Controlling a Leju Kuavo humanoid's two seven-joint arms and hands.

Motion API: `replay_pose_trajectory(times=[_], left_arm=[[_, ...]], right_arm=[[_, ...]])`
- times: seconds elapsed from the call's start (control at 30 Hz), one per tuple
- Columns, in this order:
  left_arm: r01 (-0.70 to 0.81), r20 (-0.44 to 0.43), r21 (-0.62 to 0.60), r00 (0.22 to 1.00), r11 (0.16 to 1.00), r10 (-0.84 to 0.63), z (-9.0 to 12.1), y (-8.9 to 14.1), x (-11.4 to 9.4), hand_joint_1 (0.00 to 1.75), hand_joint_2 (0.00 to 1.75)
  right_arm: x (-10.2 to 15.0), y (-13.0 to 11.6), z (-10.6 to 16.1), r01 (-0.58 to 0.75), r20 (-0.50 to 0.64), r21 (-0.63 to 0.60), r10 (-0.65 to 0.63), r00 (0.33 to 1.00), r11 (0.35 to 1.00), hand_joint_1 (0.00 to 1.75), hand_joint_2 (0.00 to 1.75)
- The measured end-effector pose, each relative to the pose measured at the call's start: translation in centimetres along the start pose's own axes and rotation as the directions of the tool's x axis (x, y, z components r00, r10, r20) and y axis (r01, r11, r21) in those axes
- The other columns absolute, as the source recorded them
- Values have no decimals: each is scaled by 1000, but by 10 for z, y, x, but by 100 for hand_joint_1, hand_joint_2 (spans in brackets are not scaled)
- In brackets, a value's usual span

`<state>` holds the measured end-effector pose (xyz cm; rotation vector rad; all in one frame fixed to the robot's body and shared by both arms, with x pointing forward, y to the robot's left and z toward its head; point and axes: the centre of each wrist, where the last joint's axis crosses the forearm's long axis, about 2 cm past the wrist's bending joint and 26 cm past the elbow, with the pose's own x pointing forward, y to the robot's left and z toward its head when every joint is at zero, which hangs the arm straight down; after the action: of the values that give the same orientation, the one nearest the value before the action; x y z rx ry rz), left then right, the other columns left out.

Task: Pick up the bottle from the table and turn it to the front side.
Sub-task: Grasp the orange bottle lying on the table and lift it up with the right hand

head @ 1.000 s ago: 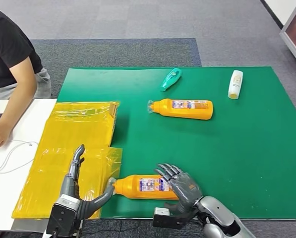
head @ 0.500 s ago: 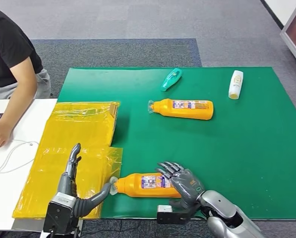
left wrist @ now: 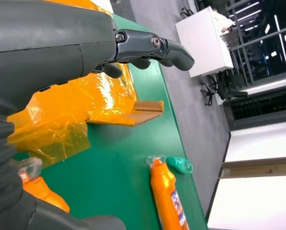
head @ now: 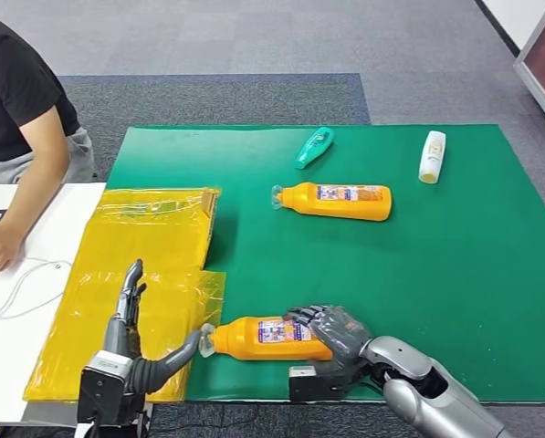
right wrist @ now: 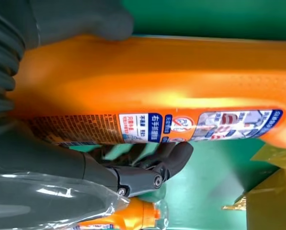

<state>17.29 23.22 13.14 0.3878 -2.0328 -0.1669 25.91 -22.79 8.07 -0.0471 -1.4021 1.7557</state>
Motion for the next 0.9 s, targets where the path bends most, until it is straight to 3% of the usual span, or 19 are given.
replay_pose_trajectory(times=[0.4,0.73,0.9], left_arm=[[40,1,10,999,999,-40,-2,4,-5,0,175],[2,45,58,999,998,-5,-10,4,-4,0,175],[-56,96,133,994,990,44,-15,6,3,0,175]], right_arm=[[3,12,3,-95,-70,-69,90,994,993,175,175],[27,35,9,53,-2,-308,-56,998,950,175,175],[46,20,0,205,111,-502,-173,979,840,175,175]])
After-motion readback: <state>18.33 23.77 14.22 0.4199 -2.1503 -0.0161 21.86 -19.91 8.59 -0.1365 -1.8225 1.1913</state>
